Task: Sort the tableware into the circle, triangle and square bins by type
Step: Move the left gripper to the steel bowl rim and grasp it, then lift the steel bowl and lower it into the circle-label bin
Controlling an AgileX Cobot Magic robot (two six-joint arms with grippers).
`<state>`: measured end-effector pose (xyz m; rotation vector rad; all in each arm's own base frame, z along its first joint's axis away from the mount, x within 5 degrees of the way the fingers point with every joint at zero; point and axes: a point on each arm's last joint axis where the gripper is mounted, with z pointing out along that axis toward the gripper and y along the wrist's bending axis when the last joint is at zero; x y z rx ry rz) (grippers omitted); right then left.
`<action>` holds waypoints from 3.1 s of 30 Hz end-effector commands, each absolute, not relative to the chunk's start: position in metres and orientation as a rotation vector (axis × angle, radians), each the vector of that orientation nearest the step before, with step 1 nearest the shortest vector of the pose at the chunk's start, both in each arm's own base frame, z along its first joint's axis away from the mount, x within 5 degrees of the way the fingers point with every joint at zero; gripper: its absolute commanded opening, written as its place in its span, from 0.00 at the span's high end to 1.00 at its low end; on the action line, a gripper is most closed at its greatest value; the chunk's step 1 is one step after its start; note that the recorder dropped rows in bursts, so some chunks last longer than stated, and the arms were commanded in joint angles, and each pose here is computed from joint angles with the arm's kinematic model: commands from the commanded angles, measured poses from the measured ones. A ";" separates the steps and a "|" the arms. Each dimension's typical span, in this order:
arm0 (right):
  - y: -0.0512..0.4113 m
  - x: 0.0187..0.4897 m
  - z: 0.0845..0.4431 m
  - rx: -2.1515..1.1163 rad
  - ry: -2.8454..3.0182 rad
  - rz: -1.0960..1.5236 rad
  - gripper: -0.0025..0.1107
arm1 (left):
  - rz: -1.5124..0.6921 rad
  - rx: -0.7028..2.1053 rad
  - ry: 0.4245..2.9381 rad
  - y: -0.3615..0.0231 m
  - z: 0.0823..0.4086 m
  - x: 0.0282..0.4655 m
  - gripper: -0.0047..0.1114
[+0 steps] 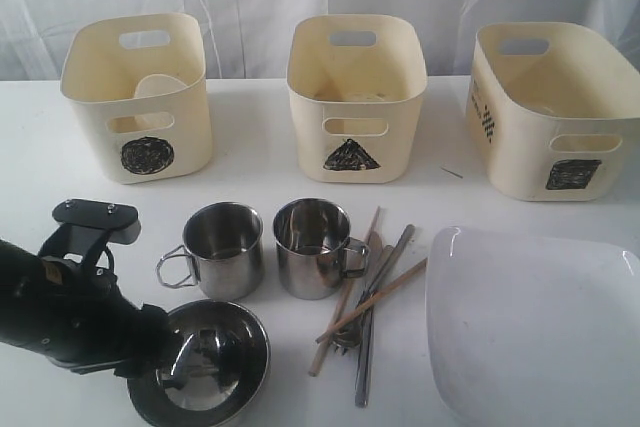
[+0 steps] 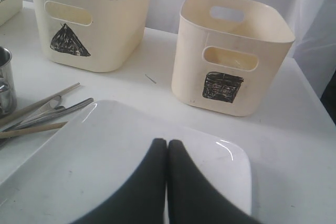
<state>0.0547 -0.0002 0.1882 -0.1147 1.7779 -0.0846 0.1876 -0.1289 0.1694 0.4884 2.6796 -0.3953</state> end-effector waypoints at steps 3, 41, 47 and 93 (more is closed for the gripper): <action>0.000 0.055 0.187 -0.119 1.773 -0.084 0.98 | -0.424 0.411 2.718 -0.132 0.160 0.188 0.53; 0.000 0.055 0.187 -0.119 1.773 -0.084 0.98 | -0.514 0.731 2.277 -0.114 0.272 0.148 0.96; 0.000 0.055 0.187 -0.119 1.773 -0.084 0.98 | -0.338 0.680 2.102 -0.115 0.322 0.189 0.96; 0.000 0.055 0.187 -0.119 1.773 -0.084 0.98 | -0.281 0.243 2.386 -0.074 0.333 0.450 0.54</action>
